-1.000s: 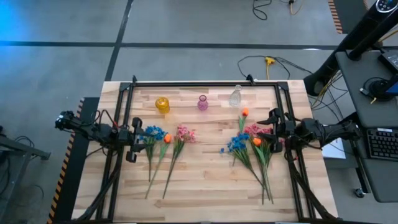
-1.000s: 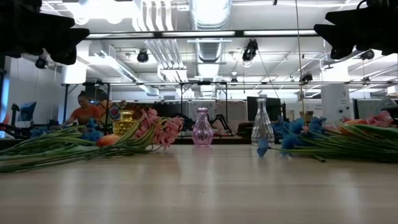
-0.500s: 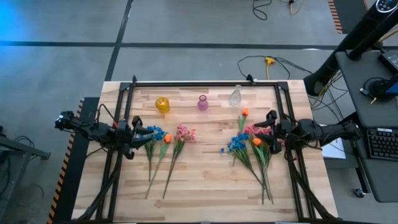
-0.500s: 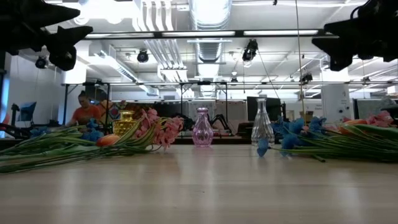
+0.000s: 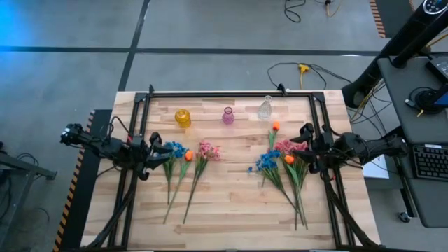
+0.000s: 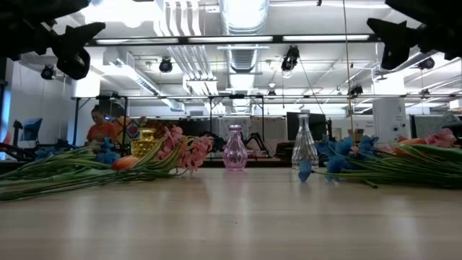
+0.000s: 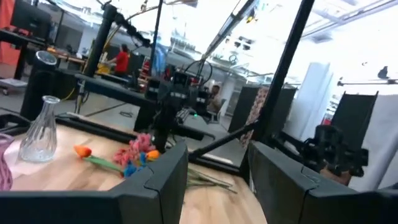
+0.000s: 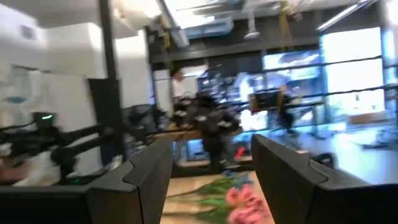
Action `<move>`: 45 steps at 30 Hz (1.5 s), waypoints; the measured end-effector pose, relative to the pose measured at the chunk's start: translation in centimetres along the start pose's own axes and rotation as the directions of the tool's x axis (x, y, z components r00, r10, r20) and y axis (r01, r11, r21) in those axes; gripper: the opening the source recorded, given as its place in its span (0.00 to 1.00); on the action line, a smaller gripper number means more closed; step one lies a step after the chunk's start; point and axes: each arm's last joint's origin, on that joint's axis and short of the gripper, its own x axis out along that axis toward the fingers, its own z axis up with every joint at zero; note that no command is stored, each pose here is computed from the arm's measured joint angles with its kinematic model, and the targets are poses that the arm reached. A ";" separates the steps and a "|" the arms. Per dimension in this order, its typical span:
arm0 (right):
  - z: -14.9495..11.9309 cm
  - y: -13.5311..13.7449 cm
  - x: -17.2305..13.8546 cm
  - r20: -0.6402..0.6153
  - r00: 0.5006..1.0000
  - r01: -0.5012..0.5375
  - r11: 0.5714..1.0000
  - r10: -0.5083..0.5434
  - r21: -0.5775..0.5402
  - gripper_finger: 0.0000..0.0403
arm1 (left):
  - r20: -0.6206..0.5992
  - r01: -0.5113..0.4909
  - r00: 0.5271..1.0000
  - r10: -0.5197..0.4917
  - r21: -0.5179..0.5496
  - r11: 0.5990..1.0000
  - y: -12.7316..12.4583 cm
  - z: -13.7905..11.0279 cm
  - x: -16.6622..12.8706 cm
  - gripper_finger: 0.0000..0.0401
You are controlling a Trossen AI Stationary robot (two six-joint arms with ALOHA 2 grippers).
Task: Sort flowers into vase by color
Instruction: Put the bottom right orange flower into the violet vase
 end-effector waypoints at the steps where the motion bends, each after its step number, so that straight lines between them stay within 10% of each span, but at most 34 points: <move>1: 0.0 -0.1 0.1 0.005 1.000 0.027 1.000 -0.027 -0.014 0.52 | 0.001 -0.005 1.000 0.005 0.000 1.000 0.0 0.0 0.1 0.38; 13: 2.5 0.1 3.4 -0.148 0.977 0.155 0.988 -0.151 0.019 0.52 | 0.086 -0.061 0.994 0.069 -0.088 0.994 -0.8 -0.1 2.7 0.38; 22: 4.0 0.0 7.1 -0.427 0.832 0.377 0.926 -0.354 -0.032 0.52 | -0.129 -0.184 0.976 0.177 -0.038 0.982 -2.3 0.2 6.6 0.38; 33: 5.2 0.2 11.1 -0.597 0.681 0.540 0.842 -0.425 0.017 0.52 | -0.470 -0.445 0.681 0.562 0.345 0.827 -3.4 3.0 8.9 0.38; 38: 4.3 0.3 12.8 -0.702 0.561 0.612 0.791 -0.439 -0.006 0.52 | -0.501 -0.403 0.630 0.594 0.443 0.801 -3.8 4.2 9.3 0.38; 45: 3.8 0.4 14.8 -0.810 0.371 0.687 0.721 -0.454 -0.089 0.52 | -0.657 -0.096 0.650 0.383 0.429 0.898 -4.5 3.9 9.5 0.35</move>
